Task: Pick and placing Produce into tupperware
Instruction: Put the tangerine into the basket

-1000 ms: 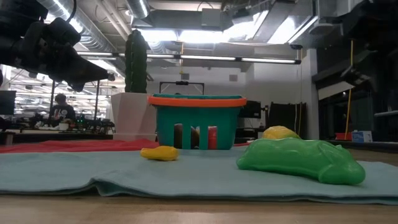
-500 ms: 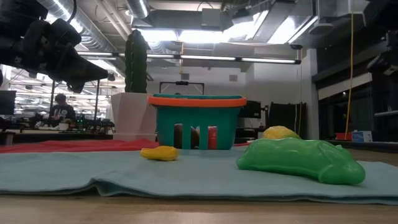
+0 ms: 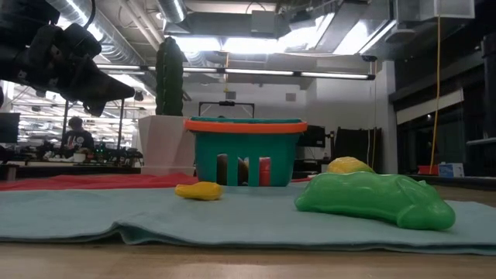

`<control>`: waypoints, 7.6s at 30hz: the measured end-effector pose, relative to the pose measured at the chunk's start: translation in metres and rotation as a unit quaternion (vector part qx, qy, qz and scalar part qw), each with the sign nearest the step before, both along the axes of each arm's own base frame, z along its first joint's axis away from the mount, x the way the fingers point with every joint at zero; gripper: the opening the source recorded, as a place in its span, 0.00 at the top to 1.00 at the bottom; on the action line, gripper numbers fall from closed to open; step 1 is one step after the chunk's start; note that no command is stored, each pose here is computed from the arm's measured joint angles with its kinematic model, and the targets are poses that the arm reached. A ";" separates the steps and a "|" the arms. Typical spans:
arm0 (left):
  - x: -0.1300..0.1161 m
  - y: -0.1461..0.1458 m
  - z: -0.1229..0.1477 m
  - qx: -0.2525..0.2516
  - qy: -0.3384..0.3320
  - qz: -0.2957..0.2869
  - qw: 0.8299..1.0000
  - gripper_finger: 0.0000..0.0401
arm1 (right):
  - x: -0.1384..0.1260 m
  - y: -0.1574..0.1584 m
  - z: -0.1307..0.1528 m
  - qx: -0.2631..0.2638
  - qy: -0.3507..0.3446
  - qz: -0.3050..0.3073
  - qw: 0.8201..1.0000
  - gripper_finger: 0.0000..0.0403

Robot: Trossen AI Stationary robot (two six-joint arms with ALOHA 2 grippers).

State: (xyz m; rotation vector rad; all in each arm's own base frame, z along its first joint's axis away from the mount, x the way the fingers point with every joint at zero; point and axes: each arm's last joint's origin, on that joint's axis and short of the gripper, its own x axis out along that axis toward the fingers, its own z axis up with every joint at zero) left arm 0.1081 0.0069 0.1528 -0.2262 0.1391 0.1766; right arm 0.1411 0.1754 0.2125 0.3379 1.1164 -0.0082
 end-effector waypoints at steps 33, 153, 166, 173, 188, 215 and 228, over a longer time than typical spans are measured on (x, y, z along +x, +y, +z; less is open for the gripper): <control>0.000 0.000 0.000 0.004 0.001 -0.001 1.000 0.80 | 0.013 0.025 -0.015 -0.092 0.034 -0.001 0.995 0.30; 0.000 0.000 0.000 0.043 0.007 -0.006 0.999 0.81 | -0.021 -0.081 -0.022 -0.131 -0.451 -0.066 0.880 0.39; 0.000 0.000 0.000 0.043 0.007 -0.006 0.999 0.76 | -0.011 -0.093 -0.020 -0.122 -0.447 -0.084 0.882 0.39; 0.000 0.000 0.000 0.043 0.007 -0.007 0.999 0.74 | -0.005 -0.103 -0.020 -0.135 -0.443 -0.114 0.879 0.39; 0.000 0.000 0.000 0.043 0.007 -0.006 0.999 0.75 | 0.007 -0.119 -0.024 -0.158 -0.426 -0.130 0.881 0.39; 0.000 0.000 0.000 0.043 0.007 -0.006 0.999 0.88 | 0.079 -0.157 0.007 -0.186 -0.394 -0.062 0.898 0.39; 0.000 0.000 0.000 0.043 0.007 -0.006 0.999 0.93 | 0.126 -0.175 0.017 -0.179 -0.394 -0.005 0.902 0.39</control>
